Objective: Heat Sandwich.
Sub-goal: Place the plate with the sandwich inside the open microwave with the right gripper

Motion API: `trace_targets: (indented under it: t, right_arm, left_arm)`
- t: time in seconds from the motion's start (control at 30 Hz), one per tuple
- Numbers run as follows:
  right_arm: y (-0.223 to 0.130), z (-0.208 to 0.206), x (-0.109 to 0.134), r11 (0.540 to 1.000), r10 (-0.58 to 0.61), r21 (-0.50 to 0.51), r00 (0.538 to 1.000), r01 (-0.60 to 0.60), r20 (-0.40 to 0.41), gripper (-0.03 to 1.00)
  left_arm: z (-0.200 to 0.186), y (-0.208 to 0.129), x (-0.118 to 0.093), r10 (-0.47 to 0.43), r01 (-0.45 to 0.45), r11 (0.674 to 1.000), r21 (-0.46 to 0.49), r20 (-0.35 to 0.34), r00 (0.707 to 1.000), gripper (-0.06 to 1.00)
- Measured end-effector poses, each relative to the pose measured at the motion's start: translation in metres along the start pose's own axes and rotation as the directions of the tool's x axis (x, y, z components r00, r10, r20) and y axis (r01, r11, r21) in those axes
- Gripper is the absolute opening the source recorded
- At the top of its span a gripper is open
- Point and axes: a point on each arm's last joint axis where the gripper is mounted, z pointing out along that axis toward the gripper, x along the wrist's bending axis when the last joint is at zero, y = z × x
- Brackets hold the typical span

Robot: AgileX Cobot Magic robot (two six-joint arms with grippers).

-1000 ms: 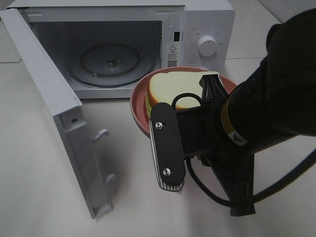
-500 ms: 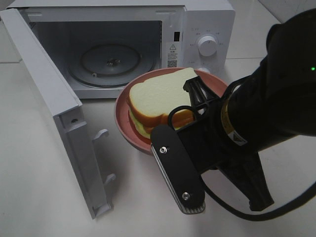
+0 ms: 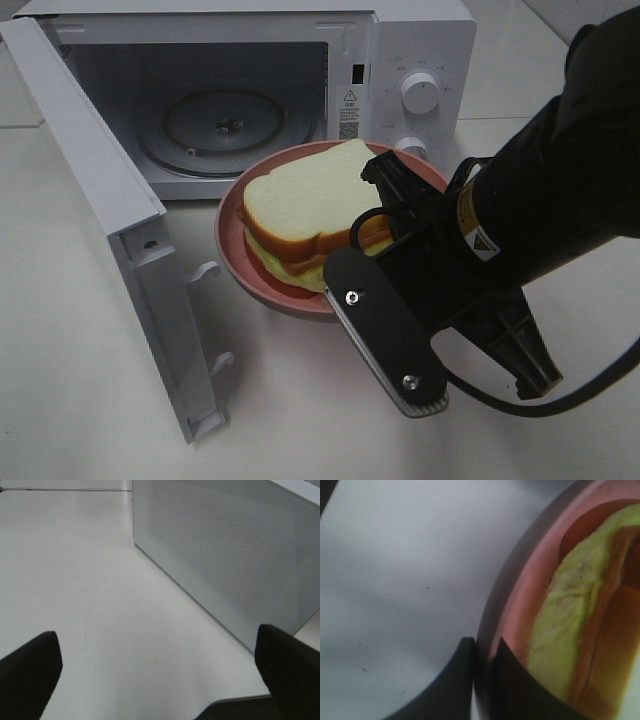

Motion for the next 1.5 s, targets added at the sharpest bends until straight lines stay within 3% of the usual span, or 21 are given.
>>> trace_targets:
  t: [0.13,0.47,0.73,1.3,1.5]
  right_arm:
    - [-0.011,0.003,-0.003,0.996,-0.082,-0.043,0.997,0.081,-0.009,0.02]
    - [-0.027,0.007,-0.005,0.987,-0.157,-0.036,0.987,0.156,-0.015,0.02]
    - [-0.029,0.007,-0.004,0.966,-0.238,-0.103,0.971,0.235,-0.018,0.02]
    - [-0.038,0.014,-0.011,0.978,-0.169,-0.124,0.986,0.168,0.008,0.02]
    - [-0.035,0.01,-0.023,0.978,-0.146,-0.139,0.986,0.156,0.076,0.02]
  left_arm:
    - [0.0,0.0,0.0,0.0,0.0,1.0,0.0,0.0,1.0,0.97]
    - [0.0,0.0,0.0,0.0,0.0,1.0,0.0,0.0,1.0,0.97]
    - [0.0,0.0,0.0,0.0,0.0,1.0,0.0,0.0,1.0,0.97]
    - [0.0,0.0,0.0,0.0,0.0,1.0,0.0,0.0,1.0,0.97]
    - [0.0,0.0,0.0,0.0,0.0,1.0,0.0,0.0,1.0,0.97]
